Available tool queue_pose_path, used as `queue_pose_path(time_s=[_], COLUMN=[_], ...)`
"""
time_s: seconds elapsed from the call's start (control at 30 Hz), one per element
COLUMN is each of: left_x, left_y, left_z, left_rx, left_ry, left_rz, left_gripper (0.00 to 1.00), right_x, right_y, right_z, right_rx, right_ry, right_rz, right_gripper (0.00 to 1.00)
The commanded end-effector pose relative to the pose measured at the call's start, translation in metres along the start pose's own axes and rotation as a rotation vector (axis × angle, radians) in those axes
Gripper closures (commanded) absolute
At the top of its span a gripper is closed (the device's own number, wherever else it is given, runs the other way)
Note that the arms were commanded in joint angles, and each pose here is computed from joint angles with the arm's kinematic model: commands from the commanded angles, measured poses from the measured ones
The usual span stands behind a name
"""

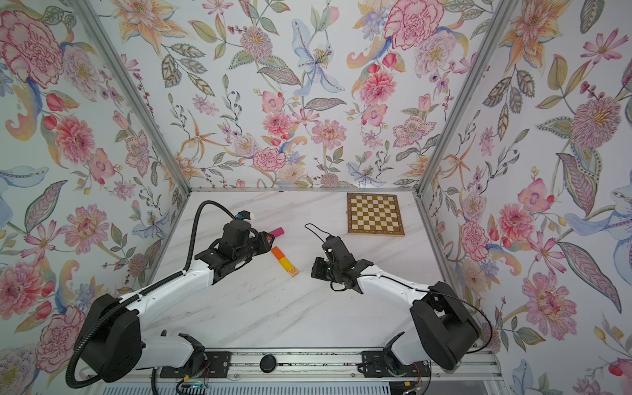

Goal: Assemble the letter v with building blocks
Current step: Pick up the building block from the center of the board.

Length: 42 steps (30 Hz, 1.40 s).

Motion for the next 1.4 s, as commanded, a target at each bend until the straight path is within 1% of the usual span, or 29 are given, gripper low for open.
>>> queue_pose_path(time_s=[0.0, 0.23, 0.27, 0.4, 0.5, 0.57, 0.7, 0.87, 1.07, 1.37], left_x=[-0.026, -0.082, -0.089, -0.125, -0.146, -0.16, -0.186, -0.218, -0.242, -0.253], left_y=[-0.004, -0.027, -0.038, -0.061, -0.075, -0.083, -0.094, -0.108, -0.125, -0.142], left_z=[0.02, 0.024, 0.018, 0.006, -0.005, -0.016, -0.035, -0.067, -0.099, -0.133], left_rx=[-0.025, 0.03, 0.064, 0.144, 0.201, 0.234, 0.281, 0.354, 0.441, 0.521], left_ry=[-0.085, -0.24, -0.263, -0.364, -0.441, -0.507, -0.644, -0.814, -0.937, -1.032], left_rz=[-0.118, -0.254, -0.269, -0.346, -0.377, -0.389, -0.409, -0.434, -0.449, -0.465], left_gripper=[0.59, 0.58, 0.58, 0.57, 0.56, 0.54, 0.54, 0.54, 0.53, 0.46], right_x=[-0.033, -0.07, -0.075, -0.092, -0.103, -0.111, -0.127, -0.139, -0.143, -0.146], right_y=[0.018, 0.066, 0.073, 0.098, 0.112, 0.118, 0.125, 0.131, 0.139, 0.152], right_z=[0.004, 0.027, 0.029, 0.036, 0.038, 0.037, 0.032, 0.029, 0.03, 0.033], right_rx=[-0.061, -0.227, -0.254, -0.35, -0.404, -0.419, -0.431, -0.44, -0.463, -0.476], right_ry=[-0.021, -0.104, -0.117, -0.177, -0.216, -0.25, -0.303, -0.352, -0.366, -0.384], right_rz=[-0.102, -0.118, -0.119, -0.109, -0.107, -0.108, -0.119, -0.096, -0.081, -0.078], right_gripper=[0.99, 0.94, 0.93, 0.9, 0.89, 0.88, 0.86, 0.84, 0.83, 0.76])
Point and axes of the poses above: each gripper's point midway between its finger pads, its own y axis back along the fingers, its own x axis along the line the jaws close on, z = x × y, the point moved 6 cm from there along y, back along the fingers, and after that the axes turned 13 degrees about -y, right-handed, at the moved point
